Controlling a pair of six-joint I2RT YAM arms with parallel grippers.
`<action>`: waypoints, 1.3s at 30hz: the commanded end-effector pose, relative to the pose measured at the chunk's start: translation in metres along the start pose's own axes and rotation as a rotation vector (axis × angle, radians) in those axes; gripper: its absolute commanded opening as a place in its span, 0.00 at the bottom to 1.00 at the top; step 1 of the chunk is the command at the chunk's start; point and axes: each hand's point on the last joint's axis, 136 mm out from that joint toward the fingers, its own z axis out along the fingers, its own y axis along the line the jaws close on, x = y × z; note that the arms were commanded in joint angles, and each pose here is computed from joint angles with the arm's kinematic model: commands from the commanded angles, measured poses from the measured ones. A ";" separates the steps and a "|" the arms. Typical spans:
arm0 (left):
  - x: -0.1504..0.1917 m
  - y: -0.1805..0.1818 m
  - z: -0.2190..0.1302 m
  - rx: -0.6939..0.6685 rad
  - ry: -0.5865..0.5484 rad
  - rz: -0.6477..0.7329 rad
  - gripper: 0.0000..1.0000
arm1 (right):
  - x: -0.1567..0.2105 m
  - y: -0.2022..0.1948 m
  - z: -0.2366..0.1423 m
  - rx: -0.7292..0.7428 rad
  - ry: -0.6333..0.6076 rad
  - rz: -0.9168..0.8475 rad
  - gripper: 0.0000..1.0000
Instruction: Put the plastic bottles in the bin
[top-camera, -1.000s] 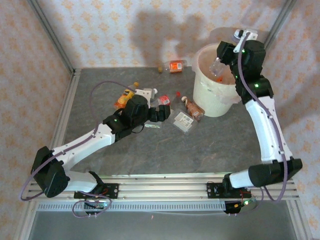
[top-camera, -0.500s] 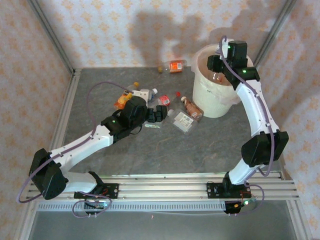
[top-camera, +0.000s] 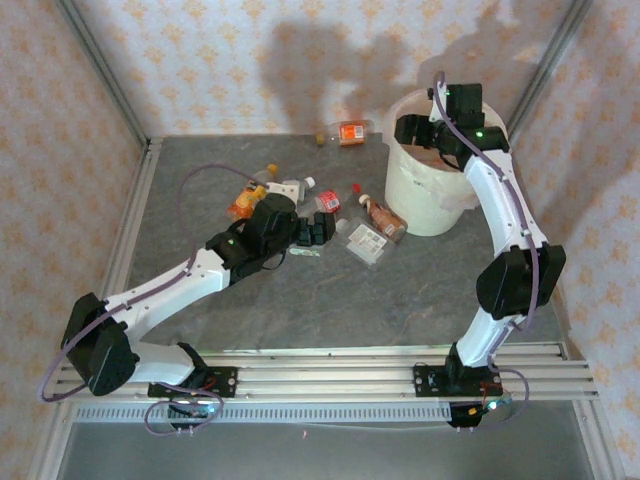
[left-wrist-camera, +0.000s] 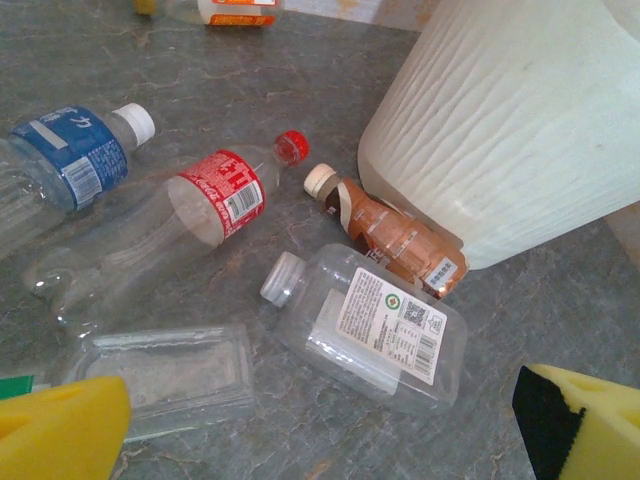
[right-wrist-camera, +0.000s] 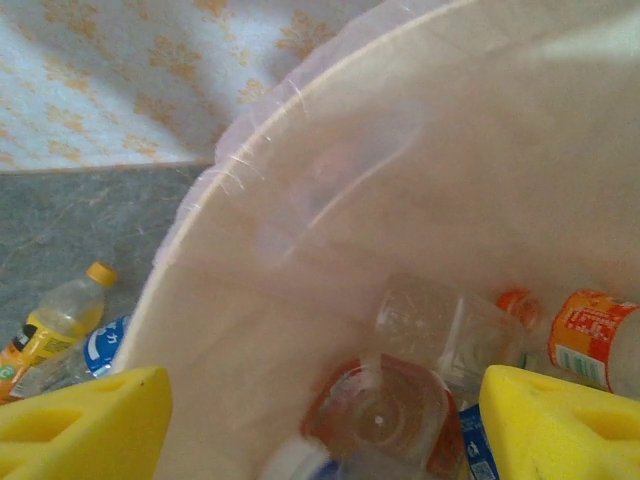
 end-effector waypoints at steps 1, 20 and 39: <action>-0.003 0.000 -0.003 -0.019 -0.007 -0.006 1.00 | -0.030 0.012 -0.026 -0.024 -0.105 0.017 0.82; -0.005 0.040 -0.009 -0.209 -0.090 -0.096 1.00 | -0.013 0.028 -0.113 -0.042 -0.260 0.008 0.99; -0.008 0.074 -0.023 -0.372 -0.164 -0.171 1.00 | 0.091 0.131 -0.125 -0.323 -0.197 -0.307 0.99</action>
